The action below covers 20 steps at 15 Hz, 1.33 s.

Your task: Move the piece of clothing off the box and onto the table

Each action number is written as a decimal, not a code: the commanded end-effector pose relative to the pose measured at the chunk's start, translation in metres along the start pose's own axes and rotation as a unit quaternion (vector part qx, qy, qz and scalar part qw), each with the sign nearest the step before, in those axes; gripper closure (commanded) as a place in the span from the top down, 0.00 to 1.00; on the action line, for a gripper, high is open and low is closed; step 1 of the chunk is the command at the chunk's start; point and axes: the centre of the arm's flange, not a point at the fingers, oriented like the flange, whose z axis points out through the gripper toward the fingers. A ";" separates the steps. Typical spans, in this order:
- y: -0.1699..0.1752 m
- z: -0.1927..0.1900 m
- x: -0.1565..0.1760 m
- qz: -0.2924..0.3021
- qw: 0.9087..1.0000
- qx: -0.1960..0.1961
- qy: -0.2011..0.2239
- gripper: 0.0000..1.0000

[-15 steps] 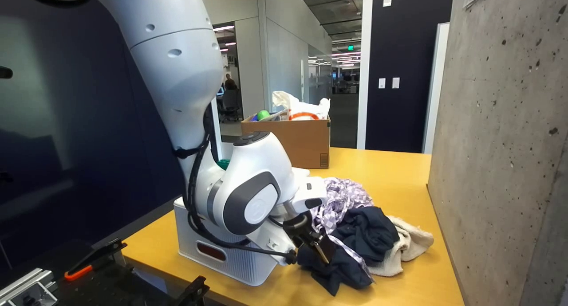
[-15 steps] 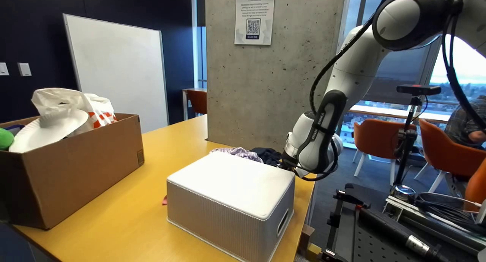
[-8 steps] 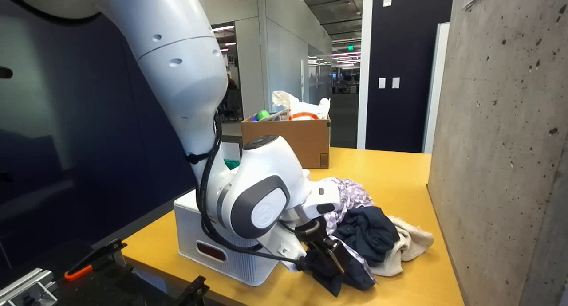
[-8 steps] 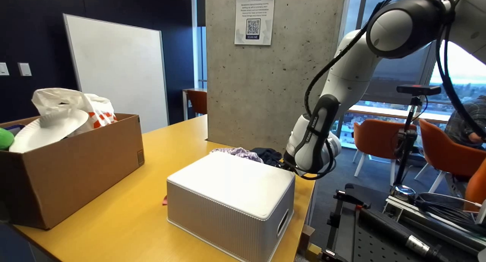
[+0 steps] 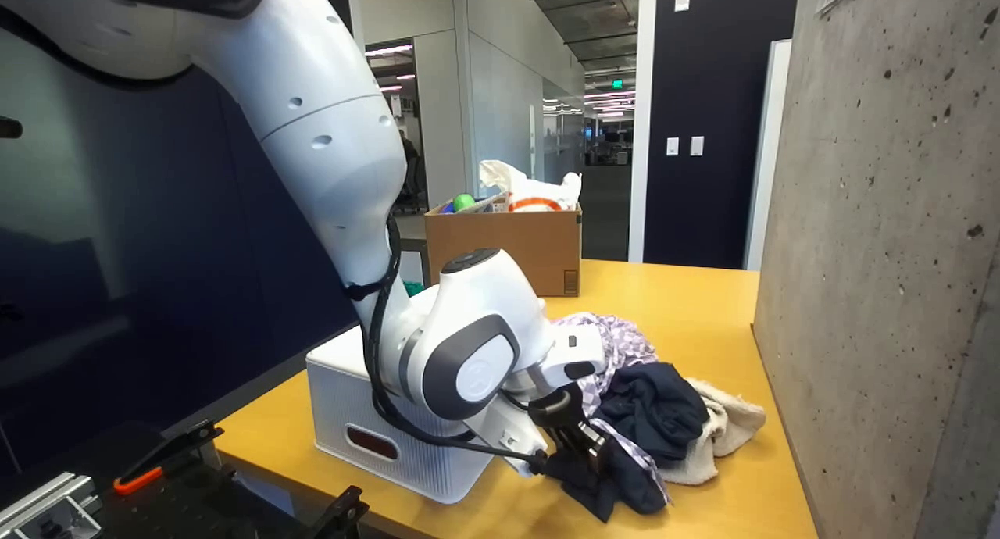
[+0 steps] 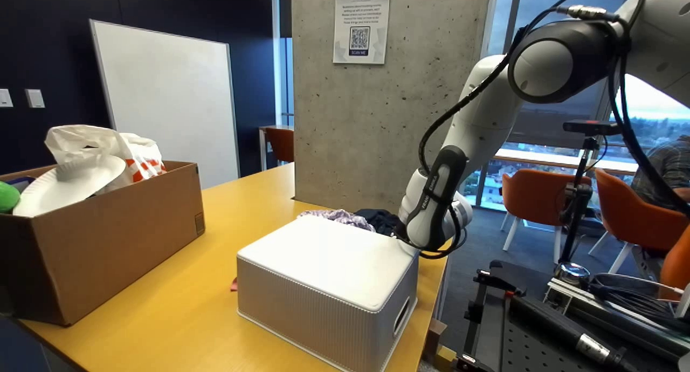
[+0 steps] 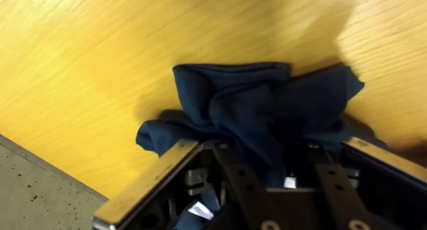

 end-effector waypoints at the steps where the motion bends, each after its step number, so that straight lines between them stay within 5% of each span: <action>1: -0.008 -0.005 0.011 0.011 1.000 -0.012 -0.004 0.05; 8: 0.009 -0.057 0.033 0.053 0.998 -0.020 -0.010 0.02; 13: 0.024 -0.148 0.072 0.091 0.996 0.012 -0.003 0.02; 20: 0.015 -0.294 0.114 0.129 0.985 -0.011 0.113 0.02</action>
